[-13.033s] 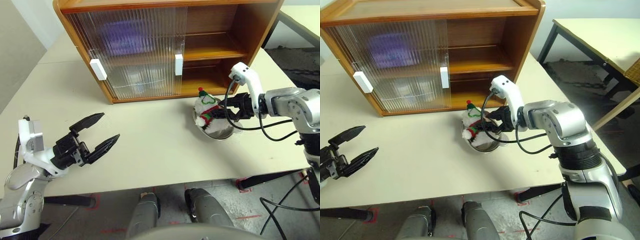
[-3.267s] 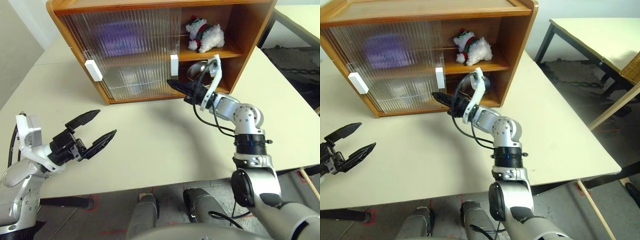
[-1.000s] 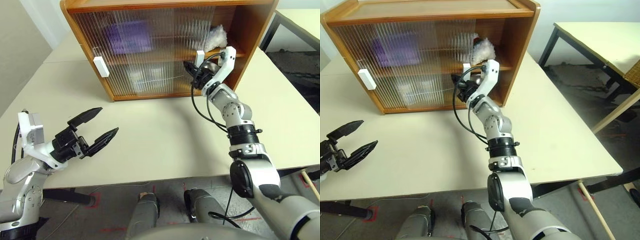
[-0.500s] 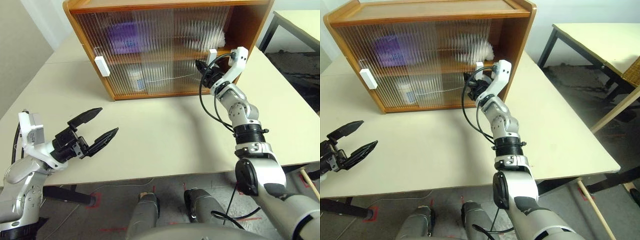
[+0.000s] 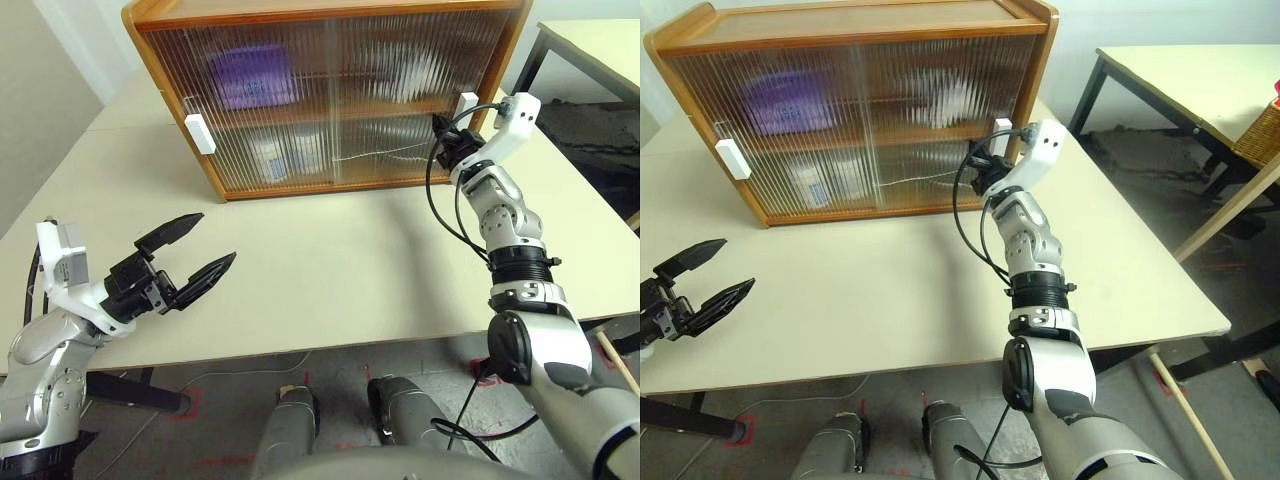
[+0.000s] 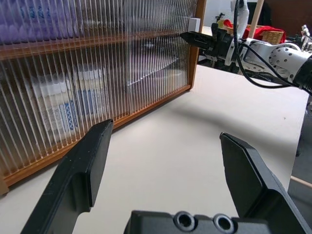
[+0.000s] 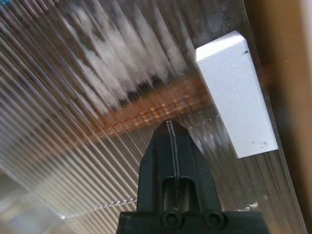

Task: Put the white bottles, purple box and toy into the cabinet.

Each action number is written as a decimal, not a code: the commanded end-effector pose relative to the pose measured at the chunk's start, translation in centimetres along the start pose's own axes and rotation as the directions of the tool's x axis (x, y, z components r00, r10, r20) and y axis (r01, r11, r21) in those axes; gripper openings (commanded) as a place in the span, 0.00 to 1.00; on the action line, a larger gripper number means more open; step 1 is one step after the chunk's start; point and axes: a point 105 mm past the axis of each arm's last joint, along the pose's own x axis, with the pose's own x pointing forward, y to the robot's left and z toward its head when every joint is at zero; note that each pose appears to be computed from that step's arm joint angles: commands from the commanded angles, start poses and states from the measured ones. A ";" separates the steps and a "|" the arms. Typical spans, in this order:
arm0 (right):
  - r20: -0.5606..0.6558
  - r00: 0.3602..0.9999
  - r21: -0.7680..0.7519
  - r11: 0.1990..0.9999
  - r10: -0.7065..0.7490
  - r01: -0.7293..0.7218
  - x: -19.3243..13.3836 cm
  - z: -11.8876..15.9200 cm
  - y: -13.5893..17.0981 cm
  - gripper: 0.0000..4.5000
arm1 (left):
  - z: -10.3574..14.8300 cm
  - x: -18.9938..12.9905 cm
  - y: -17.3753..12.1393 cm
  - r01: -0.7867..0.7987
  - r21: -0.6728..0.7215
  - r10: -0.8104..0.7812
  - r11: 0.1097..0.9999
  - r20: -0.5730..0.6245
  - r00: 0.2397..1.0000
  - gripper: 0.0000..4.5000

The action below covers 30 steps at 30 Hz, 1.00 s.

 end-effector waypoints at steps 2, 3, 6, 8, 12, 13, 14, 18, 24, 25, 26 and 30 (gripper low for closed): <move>0.036 0.998 -0.032 0.998 -0.047 0.048 0.1 1.2 -1.0 0.01 | -0.5 0.1 -0.1 0.010 -0.007 -0.010 1.000 -0.025 1.000 1.00; 0.039 0.998 -0.037 0.998 -0.053 0.054 0.0 1.3 -1.1 0.01 | -0.5 0.0 -0.1 0.010 -0.007 -0.010 1.000 -0.025 1.000 1.00; 0.046 0.995 -0.056 0.994 -0.092 0.095 -0.1 1.5 -1.8 0.01 | -0.5 0.0 -0.1 0.010 -0.005 -0.011 1.000 -0.026 1.000 1.00; 0.046 0.995 -0.050 0.994 -0.091 0.094 -0.1 1.4 -1.9 0.01 | -0.4 0.1 -0.1 0.012 -0.006 -0.012 1.000 -0.026 1.000 1.00; 0.036 0.999 -0.024 0.999 -0.041 0.042 0.0 1.3 -0.9 0.01 | -0.4 0.0 0.0 0.011 -0.007 -0.011 1.000 -0.028 1.000 1.00; 0.034 0.999 -0.025 0.999 -0.035 0.035 0.0 1.3 -0.8 0.01 | -0.4 0.0 0.0 0.011 -0.008 -0.011 1.000 -0.028 1.000 1.00; 0.036 0.999 -0.029 0.999 -0.034 0.035 0.0 1.3 -0.7 0.01 | -0.4 0.0 0.0 0.010 -0.008 -0.010 1.000 -0.029 1.000 1.00; 0.057 0.998 -0.040 0.999 -0.035 0.037 -0.3 1.5 -0.3 0.01 | -0.4 -0.2 0.0 0.007 -0.006 -0.007 1.000 -0.031 0.999 1.00; 0.038 0.999 -0.015 1.000 0.001 0.000 -0.7 0.4 1.1 0.01 | -0.5 -0.2 -0.1 0.005 -0.008 -0.006 1.000 -0.032 0.999 1.00; 0.036 0.999 -0.012 1.000 0.006 -0.005 -0.7 0.3 1.3 0.01 | -0.5 -0.2 -0.1 0.005 -0.009 -0.006 1.000 -0.032 0.999 1.00; 0.035 0.999 -0.008 1.000 0.020 -0.019 -0.8 0.2 1.8 0.01 | -0.5 -0.2 -0.1 0.005 -0.009 -0.005 1.000 -0.032 0.999 1.00; 0.013 0.996 0.004 0.996 0.092 -0.092 -1.3 -0.8 3.8 0.01 | -0.5 -0.4 -0.1 -0.001 -0.012 0.001 1.000 -0.032 0.999 1.00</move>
